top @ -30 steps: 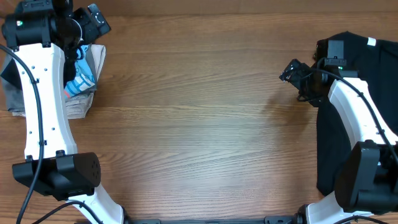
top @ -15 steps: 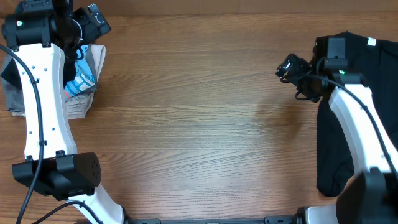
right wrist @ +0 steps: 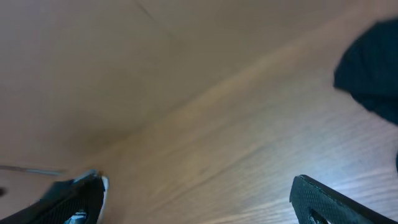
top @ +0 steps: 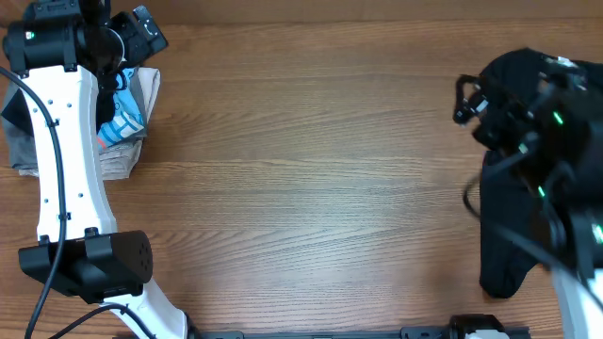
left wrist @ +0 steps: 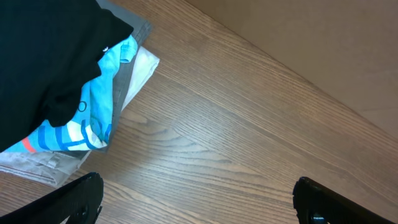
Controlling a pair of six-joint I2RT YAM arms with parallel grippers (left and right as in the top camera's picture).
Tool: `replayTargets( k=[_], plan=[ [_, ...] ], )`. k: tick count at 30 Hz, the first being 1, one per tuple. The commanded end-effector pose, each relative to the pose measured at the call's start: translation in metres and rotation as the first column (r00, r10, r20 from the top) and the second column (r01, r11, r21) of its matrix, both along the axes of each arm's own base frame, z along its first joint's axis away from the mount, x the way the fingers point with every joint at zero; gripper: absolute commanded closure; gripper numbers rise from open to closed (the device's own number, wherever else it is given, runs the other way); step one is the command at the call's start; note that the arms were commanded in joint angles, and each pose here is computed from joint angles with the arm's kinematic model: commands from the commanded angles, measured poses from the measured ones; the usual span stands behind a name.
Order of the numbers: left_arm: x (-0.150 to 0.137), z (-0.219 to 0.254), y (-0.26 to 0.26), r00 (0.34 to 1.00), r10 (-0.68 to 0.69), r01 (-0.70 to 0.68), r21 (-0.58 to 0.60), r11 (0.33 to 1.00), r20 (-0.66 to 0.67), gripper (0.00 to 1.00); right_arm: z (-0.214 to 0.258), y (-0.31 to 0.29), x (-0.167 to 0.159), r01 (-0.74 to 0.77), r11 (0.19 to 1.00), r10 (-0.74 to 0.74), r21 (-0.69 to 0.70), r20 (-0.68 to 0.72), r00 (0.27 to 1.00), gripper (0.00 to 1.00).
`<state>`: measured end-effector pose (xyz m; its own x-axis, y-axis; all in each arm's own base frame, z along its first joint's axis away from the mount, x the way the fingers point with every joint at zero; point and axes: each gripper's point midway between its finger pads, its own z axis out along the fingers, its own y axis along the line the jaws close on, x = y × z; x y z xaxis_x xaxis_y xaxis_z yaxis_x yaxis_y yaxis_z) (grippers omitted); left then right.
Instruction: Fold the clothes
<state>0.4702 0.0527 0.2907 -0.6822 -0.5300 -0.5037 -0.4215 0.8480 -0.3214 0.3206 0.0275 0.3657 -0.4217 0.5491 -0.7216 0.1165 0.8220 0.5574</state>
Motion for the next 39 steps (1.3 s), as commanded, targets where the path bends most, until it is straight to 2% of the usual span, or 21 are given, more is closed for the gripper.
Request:
replayTargets(
  k=[1, 6, 11, 18, 22, 26, 31, 39],
  plan=[
    [0.000, -0.002, 0.002, 1.000, -0.011, 0.011, 0.014, 1.000, -0.005, 0.00, 0.039, 0.001, -0.037, -0.002, 1.000, 0.003, -0.008, 0.140, 0.990, 0.00],
    [0.000, -0.002, 0.002, 1.000, -0.011, 0.011, 0.014, 1.000, -0.006, 0.00, 0.076, 0.009, -0.086, -0.039, 0.999, 0.039, -0.005, 0.290, 0.956, 0.00],
    [0.000, -0.002, 0.002, 1.000, -0.011, 0.011, 0.014, 1.000, -0.006, 0.00, 0.106, 0.013, -0.148, -0.085, 0.996, 0.077, -0.002, 0.441, 0.894, 0.00],
    [0.000, -0.002, 0.002, 1.000, -0.011, 0.011, 0.014, 1.000, -0.006, 0.00, 0.086, 0.006, -0.218, -0.090, 0.996, 0.080, -0.001, 0.474, 0.877, 0.00],
    [0.000, -0.002, 0.002, 1.000, -0.011, 0.011, 0.014, 1.000, -0.006, 0.00, 0.064, 0.000, -0.242, -0.069, 0.998, 0.061, 0.000, 0.473, 0.879, 0.00],
    [0.000, -0.002, 0.002, 1.000, -0.011, 0.011, 0.014, 1.000, -0.006, 0.00, 0.045, -0.001, -0.255, -0.069, 0.998, 0.061, 0.000, 0.475, 0.878, 0.00],
    [0.000, -0.002, 0.002, 1.000, -0.011, 0.011, 0.014, 1.000, -0.006, 0.00, 0.023, -0.001, -0.254, -0.069, 0.998, 0.061, 0.000, 0.467, 0.882, 0.00],
    [0.000, -0.002, 0.002, 1.000, -0.011, 0.011, 0.014, 1.000, -0.006, 0.00, -0.021, -0.007, -0.228, -0.020, 1.000, 0.020, -0.004, 0.398, 0.917, 0.00]
  ],
)
